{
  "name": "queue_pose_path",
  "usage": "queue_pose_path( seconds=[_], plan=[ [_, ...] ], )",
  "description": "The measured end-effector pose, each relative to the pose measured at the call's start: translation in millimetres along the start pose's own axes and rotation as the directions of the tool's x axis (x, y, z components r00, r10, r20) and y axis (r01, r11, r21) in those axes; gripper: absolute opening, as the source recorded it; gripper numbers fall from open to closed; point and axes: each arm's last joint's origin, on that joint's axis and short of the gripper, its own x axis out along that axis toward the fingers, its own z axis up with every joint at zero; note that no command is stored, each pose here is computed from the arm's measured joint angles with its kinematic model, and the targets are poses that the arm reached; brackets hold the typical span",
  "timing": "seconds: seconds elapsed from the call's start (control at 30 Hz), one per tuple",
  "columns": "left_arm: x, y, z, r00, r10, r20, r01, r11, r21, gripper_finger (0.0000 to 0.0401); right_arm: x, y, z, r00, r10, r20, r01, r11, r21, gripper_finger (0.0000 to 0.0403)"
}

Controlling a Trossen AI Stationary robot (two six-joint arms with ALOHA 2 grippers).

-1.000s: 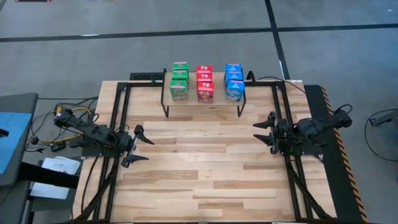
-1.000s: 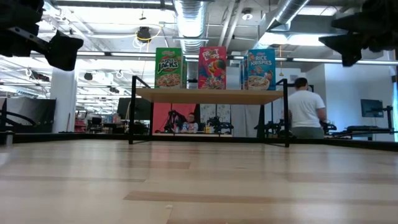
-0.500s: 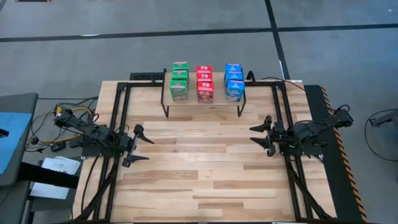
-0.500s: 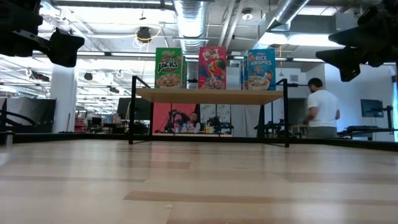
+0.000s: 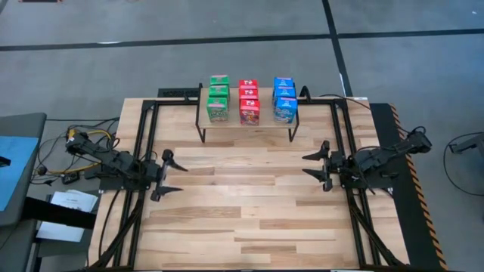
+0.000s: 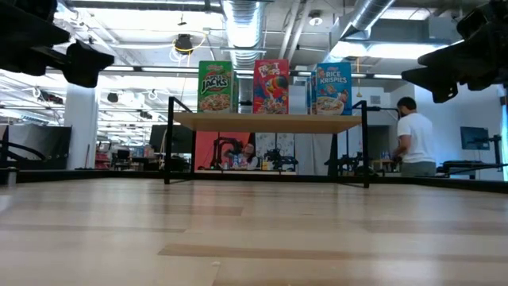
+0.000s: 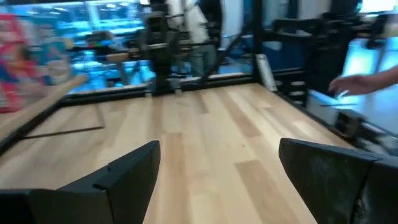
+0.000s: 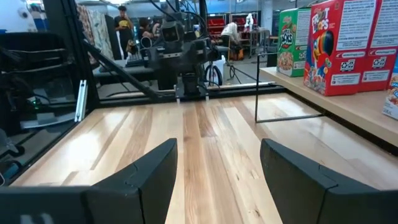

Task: Stack cereal on shelf
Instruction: Return to Home Position

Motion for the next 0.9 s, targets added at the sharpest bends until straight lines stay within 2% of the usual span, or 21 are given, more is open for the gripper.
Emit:
queue_pose_path(
  seconds=[0.23, 0.9],
  plan=[
    [-0.4, -4.3, -1.1, 0.989, -0.147, -0.006, 0.146, 0.985, -0.091, 0.0318, 0.0, 0.0, -0.1, 1.000, 0.000, 0.000, 0.000, 1.000, 0.000, 0.0256],
    [-0.4, -4.4, -1.1, 0.989, -0.150, -0.007, 0.149, 0.984, -0.094, 0.0318, 0.0, 0.0, -0.4, 1.000, 0.000, -0.001, 0.000, 1.000, -0.001, 0.0256]
  ],
)
